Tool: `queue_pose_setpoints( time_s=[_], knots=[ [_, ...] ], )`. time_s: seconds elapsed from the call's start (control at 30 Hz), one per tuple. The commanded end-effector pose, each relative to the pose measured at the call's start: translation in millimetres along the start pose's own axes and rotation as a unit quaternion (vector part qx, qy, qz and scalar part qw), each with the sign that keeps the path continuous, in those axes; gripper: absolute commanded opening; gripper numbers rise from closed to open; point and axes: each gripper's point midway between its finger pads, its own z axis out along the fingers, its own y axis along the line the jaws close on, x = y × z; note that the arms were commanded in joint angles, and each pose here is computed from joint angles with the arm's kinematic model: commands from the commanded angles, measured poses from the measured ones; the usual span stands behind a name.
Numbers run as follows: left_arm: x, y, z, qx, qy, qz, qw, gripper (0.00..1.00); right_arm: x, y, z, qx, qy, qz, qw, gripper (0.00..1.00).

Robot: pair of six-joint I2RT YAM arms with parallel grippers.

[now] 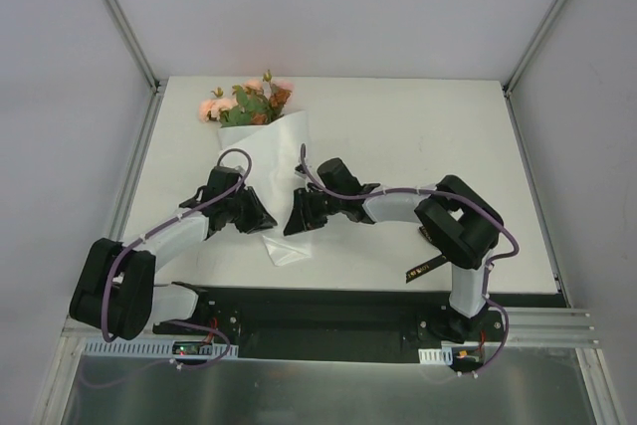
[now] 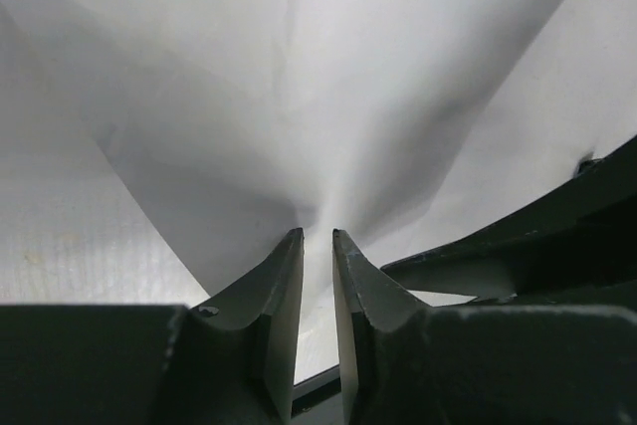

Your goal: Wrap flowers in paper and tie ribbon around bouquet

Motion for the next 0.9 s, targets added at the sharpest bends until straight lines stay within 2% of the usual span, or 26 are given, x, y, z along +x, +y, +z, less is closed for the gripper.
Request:
queue_pose_setpoints(
  time_s=[0.0,0.07,0.13,0.17,0.33,0.47,0.53,0.63,0.73,0.87],
  knots=[
    [7,14,5,-0.010,0.000,0.018,1.000,0.17,5,-2,2,-0.007,-0.001,-0.007,1.000,0.29],
    [13,18,4,-0.010,0.006,0.020,1.000,0.18,11,-4,6,-0.013,0.002,0.003,1.000,0.28],
    [14,14,0,0.002,0.002,0.029,1.000,0.24,14,-5,9,-0.017,0.005,0.008,1.000,0.27],
    [13,9,-4,0.013,-0.001,0.035,0.999,0.30,14,-5,10,-0.018,0.005,0.008,1.000,0.27],
    [8,-34,-28,0.095,-0.010,0.064,0.993,0.38,5,-1,3,-0.025,-0.004,0.013,1.000,0.27],
    [15,-41,-21,0.125,0.015,0.054,0.991,0.24,-15,-1,-15,-0.029,-0.034,0.021,0.999,0.27],
    [24,-27,-8,0.110,0.034,0.034,0.993,0.15,-23,-3,-20,-0.028,-0.043,0.027,0.998,0.27],
    [31,4,6,0.061,0.033,0.026,0.997,0.07,-34,-16,-19,-0.018,-0.056,0.050,0.997,0.25],
    [41,28,11,0.029,0.038,0.019,0.999,0.02,-45,-30,-13,-0.013,-0.065,0.074,0.995,0.20],
    [49,43,13,0.012,0.039,0.018,0.999,0.01,-63,-55,-11,0.003,-0.085,0.122,0.989,0.11]
  ],
)
